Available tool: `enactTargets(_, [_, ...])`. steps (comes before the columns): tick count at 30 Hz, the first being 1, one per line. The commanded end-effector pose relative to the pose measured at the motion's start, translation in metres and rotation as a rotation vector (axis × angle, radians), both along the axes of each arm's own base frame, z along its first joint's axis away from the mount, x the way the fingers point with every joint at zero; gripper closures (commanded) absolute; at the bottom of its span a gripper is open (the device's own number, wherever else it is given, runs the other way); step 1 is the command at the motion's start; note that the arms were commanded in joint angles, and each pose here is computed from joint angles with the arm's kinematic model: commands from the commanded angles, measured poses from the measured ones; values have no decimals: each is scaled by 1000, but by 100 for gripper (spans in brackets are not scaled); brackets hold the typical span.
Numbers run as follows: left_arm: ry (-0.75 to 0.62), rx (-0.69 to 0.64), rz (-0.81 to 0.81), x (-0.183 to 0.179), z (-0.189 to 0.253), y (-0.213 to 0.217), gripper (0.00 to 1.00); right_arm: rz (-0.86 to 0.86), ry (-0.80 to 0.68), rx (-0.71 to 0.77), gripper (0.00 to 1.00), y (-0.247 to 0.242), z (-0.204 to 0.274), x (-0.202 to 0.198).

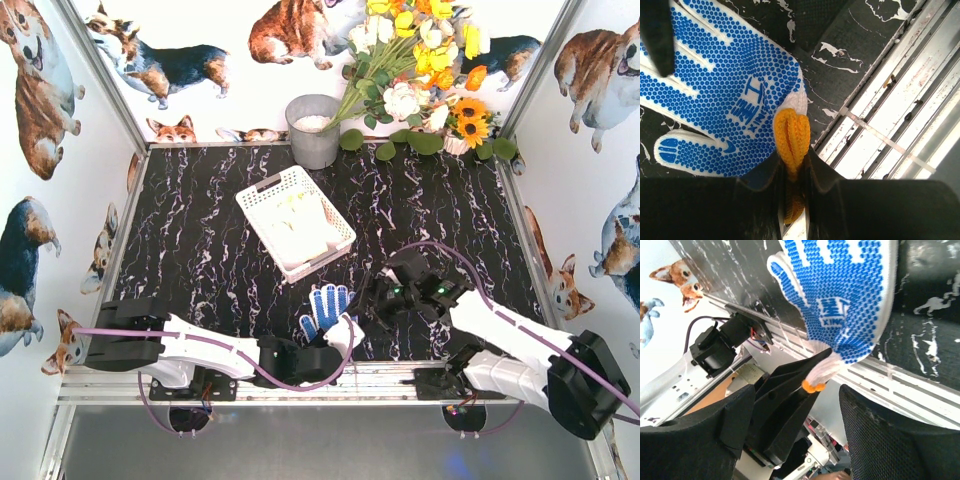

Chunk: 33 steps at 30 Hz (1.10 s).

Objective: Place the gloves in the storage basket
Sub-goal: Pick up the glove from the center of the board.

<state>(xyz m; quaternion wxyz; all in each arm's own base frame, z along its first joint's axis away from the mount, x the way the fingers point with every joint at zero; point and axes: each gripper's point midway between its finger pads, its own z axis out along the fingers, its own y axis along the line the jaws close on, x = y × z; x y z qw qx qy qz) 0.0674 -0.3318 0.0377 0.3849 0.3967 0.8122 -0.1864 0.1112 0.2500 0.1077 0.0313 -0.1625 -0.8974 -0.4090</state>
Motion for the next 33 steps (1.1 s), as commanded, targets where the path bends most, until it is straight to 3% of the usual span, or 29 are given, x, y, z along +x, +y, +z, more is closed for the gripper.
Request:
enactTargets(1, [-7, -39, 30, 3, 13, -4, 100, -59, -31, -4, 29, -3, -8, 9])
enactTargets(18, [-22, -85, 30, 6, 35, -6, 100, -62, 62, 40, 29, 16, -52, 8])
enactTargets(33, [-11, -114, -3, 1, 45, -5, 100, -53, 98, 49, 35, 35, -83, 11])
